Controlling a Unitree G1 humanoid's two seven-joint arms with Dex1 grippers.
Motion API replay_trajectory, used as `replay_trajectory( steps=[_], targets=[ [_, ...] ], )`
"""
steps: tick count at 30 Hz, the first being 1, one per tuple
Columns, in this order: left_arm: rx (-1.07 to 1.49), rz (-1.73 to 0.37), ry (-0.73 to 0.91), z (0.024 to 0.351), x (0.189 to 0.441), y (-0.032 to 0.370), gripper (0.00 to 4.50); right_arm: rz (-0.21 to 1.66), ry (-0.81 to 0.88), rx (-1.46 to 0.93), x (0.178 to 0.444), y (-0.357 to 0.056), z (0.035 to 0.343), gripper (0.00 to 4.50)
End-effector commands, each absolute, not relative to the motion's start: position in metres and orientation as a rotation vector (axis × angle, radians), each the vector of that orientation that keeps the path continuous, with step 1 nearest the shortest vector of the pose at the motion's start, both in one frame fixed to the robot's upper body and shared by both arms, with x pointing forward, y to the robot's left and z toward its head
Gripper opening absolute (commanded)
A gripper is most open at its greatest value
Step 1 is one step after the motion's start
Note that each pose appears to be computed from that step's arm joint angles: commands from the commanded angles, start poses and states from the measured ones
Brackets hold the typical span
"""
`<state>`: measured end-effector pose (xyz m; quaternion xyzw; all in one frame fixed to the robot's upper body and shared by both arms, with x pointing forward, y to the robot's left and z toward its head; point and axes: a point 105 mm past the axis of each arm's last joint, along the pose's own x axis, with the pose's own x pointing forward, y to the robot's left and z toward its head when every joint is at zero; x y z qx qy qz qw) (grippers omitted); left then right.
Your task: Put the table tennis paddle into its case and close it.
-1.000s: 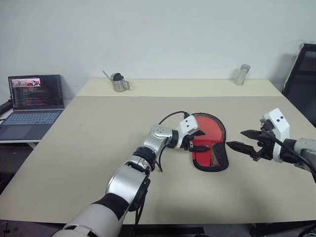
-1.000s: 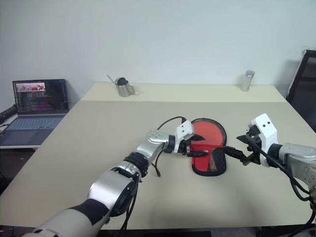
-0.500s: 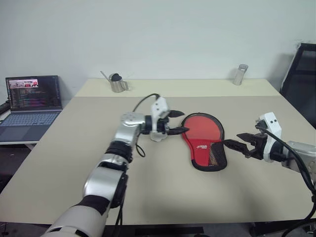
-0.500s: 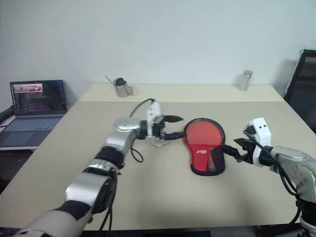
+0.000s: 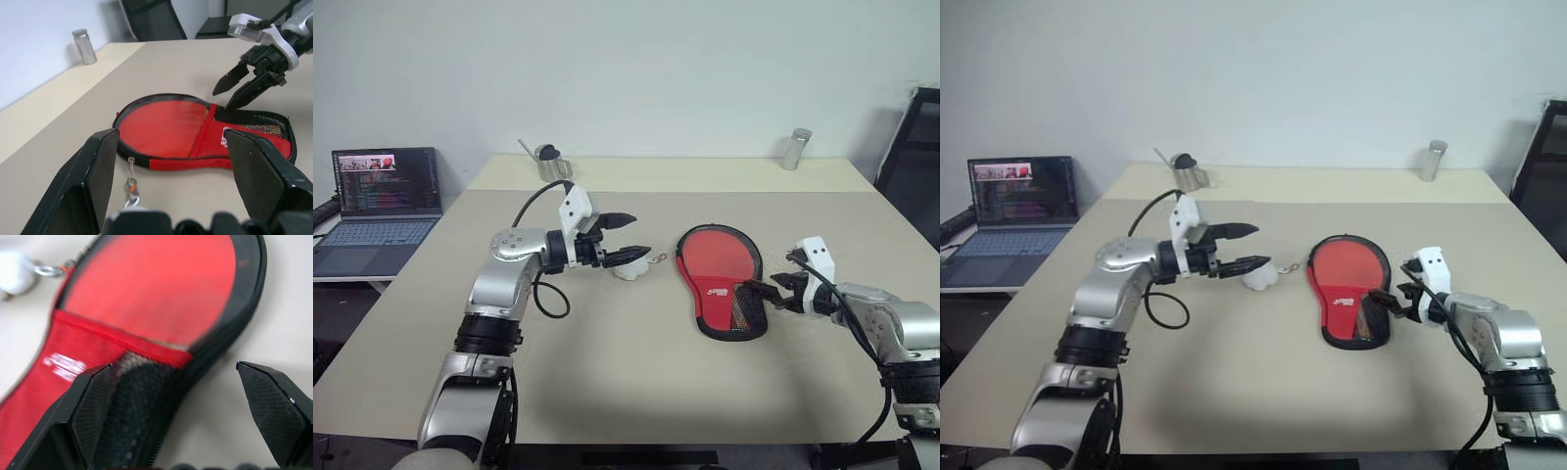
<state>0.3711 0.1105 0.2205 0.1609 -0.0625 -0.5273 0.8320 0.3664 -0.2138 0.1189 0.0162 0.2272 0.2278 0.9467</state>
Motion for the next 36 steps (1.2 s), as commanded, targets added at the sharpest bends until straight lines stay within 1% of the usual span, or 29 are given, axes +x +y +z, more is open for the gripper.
replay_trajectory(
  steps=[1,13,14,17,21,25,27,28,32,36],
  targets=[
    [0.367,-1.110,-0.204,0.239,0.366,0.109,3.74,0.484,0.409,-0.015,0.375,-0.212,0.130,4.45],
    [0.371,-1.113,-0.204,0.239,0.365,0.107,3.74,0.547,0.459,-0.090,0.381,-0.198,0.105,4.45],
    [0.371,-1.112,-0.204,0.239,0.366,0.107,3.74,0.551,0.464,-0.106,0.381,-0.197,0.104,4.08],
    [0.372,-1.110,-0.204,0.239,0.365,0.107,3.74,0.568,0.482,-0.107,0.380,-0.192,0.100,3.27],
    [0.375,-1.108,-0.202,0.238,0.365,0.108,3.74,0.574,0.509,-0.092,0.379,-0.186,0.093,1.82],
    [0.367,-1.109,-0.175,0.232,0.362,0.117,3.74,0.572,0.529,-0.063,0.379,-0.179,0.088,0.62],
    [0.358,-1.135,-0.131,0.223,0.355,0.126,3.74,0.581,0.529,-0.058,0.379,-0.174,0.087,0.11],
    [0.358,-1.161,-0.094,0.217,0.350,0.132,3.74,0.590,0.527,-0.049,0.379,-0.170,0.088,0.02],
    [0.377,-1.205,0.033,0.198,0.337,0.155,3.74,0.626,0.508,-0.039,0.377,-0.158,0.094,0.02],
    [0.404,-1.217,0.110,0.184,0.327,0.168,3.74,0.668,0.479,-0.025,0.377,-0.144,0.104,0.02]
  ],
)
